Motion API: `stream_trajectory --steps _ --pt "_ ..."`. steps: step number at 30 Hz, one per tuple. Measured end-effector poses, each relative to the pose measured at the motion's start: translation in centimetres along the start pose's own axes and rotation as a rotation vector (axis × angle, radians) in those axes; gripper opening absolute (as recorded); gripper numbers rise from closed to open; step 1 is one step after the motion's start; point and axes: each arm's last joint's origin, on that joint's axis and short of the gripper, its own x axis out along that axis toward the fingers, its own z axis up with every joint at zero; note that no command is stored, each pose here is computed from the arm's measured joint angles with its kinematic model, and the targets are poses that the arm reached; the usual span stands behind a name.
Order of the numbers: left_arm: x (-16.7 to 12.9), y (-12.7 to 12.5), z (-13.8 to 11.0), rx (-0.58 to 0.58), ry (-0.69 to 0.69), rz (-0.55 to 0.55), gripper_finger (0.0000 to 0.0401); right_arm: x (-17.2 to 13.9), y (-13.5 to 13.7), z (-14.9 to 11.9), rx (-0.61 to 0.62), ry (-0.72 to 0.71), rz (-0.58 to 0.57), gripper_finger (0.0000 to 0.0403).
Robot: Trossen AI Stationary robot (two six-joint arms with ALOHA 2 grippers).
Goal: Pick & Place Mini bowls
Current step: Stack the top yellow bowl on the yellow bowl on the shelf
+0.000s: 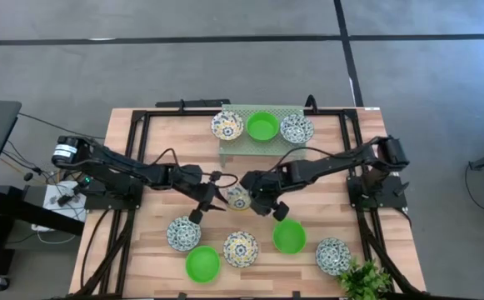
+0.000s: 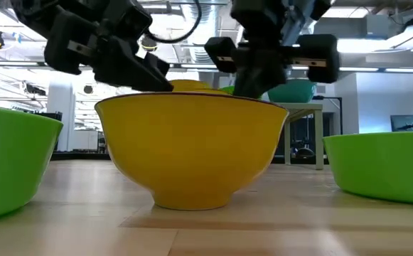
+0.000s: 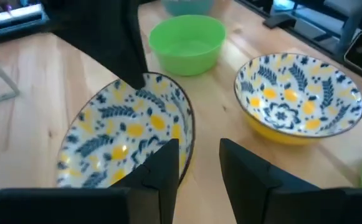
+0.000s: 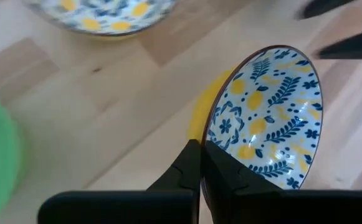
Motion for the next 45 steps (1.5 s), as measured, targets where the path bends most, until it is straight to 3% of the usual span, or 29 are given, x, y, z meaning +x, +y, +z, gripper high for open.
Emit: stream_trajectory --steps 14,20,24,31,35,41,45 --pt "0.1 0.2 -0.3 0.013 0.04 0.079 0.0115 -0.7 -1.2 -0.3 0.007 -0.064 -0.015 0.0001" --pt "0.1 0.1 -0.4 0.016 0.048 0.062 0.0066 -1.1 -1.6 -0.1 0.01 -0.071 -0.027 0.0009" --pt "0.1 0.0 -0.4 0.016 0.05 0.043 0.0015 -1.1 -1.9 0.0 0.084 -0.076 -0.055 0.0028" --pt "0.2 -0.2 -0.4 0.011 0.054 0.062 0.0019 -1.3 -2.0 0.1 0.275 -0.08 -0.066 0.0076" --pt "0.3 -0.7 -0.2 0.017 0.052 0.056 0.0011 -1.6 -1.9 0.8 0.313 -0.079 -0.049 0.0096" --pt "0.7 -2.5 0.5 0.061 0.1 0.169 0.0013 -5.0 -2.1 2.8 0.329 0.062 -0.093 0.0103" --pt "0.0 -3.4 2.6 0.088 0.089 0.266 0.0012 -8.6 -2.1 3.2 0.397 0.14 -0.123 0.0102"
